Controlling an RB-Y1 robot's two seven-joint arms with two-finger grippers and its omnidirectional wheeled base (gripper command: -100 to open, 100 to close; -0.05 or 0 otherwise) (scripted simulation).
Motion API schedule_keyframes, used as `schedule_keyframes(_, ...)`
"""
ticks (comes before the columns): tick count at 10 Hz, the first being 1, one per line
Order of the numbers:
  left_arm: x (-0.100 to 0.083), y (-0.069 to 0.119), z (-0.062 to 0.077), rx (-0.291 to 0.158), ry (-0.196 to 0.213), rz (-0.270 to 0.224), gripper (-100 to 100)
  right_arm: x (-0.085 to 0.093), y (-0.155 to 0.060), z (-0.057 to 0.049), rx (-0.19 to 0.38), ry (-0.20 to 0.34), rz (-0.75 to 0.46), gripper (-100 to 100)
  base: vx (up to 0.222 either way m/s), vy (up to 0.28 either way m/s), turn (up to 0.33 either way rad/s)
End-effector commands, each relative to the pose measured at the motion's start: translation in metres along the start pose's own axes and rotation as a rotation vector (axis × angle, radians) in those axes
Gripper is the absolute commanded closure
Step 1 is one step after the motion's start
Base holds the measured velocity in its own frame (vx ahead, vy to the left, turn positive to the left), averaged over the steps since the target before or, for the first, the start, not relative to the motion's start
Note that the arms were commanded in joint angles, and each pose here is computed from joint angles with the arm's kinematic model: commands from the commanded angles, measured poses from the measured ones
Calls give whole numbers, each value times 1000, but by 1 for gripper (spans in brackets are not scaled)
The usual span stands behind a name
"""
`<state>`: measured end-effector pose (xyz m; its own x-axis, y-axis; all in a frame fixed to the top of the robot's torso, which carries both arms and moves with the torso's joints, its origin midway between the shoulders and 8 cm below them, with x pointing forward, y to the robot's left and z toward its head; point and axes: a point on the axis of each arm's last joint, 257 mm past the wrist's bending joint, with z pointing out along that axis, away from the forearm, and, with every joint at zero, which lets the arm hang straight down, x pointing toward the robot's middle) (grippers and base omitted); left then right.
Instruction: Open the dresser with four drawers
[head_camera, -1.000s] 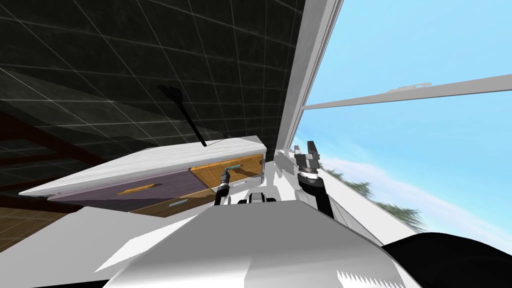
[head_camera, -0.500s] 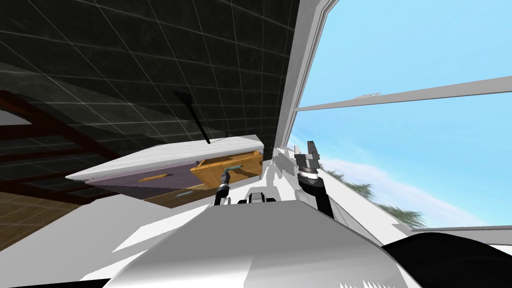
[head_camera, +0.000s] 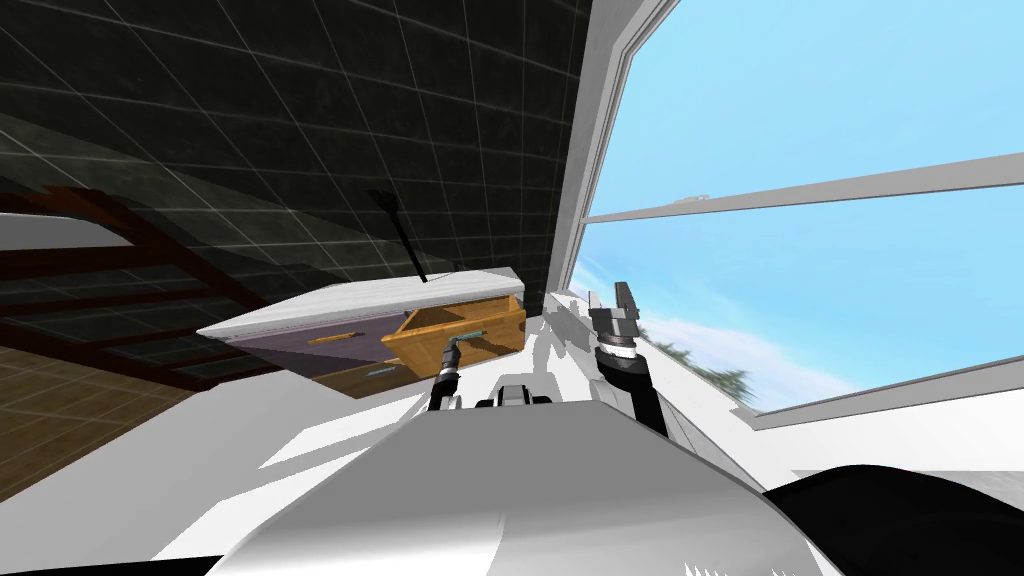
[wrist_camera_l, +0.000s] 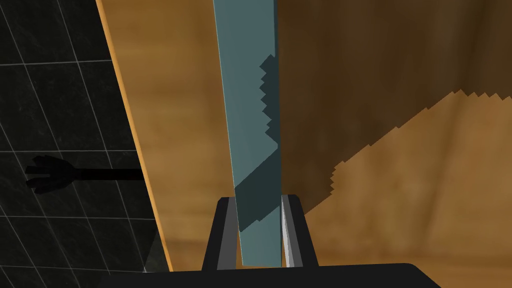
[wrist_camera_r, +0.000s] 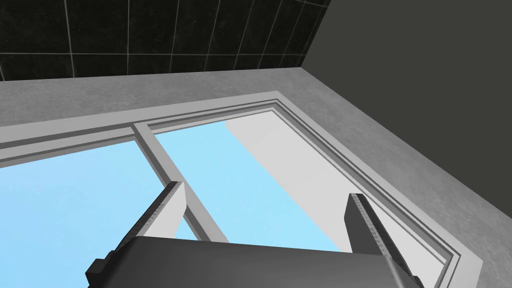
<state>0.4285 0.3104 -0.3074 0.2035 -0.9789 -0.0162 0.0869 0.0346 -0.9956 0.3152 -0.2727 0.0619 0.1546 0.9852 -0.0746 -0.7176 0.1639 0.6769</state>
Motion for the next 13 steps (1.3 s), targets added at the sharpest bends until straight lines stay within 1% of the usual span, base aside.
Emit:
schedule_keyframes(1, 2, -9, 11, 0, 4, 0, -100, 0, 0, 0, 0, 0, 0, 0, -37, -7, 13)
schedule_keyframes(9, 9, -51, 50, 1, 18, 1, -100, 0, 0, 0, 0, 0, 0, 0, -35, -8, 17)
schedule_keyframes(10, 8, -45, 44, -8, 16, 0, -100, 0, 0, 0, 0, 0, 0, 0, -17, -1, 0)
schedule_keyframes(11, 9, -44, 44, -13, 16, 0, 0, 0, 0, 0, 0, 0, 0, 0, 0, 0, 0)
schedule_keyframes(13, 8, -42, 43, -18, 16, 0, 0, 0, 0, 0, 0, 0, 0, 0, 0, 0, 0)
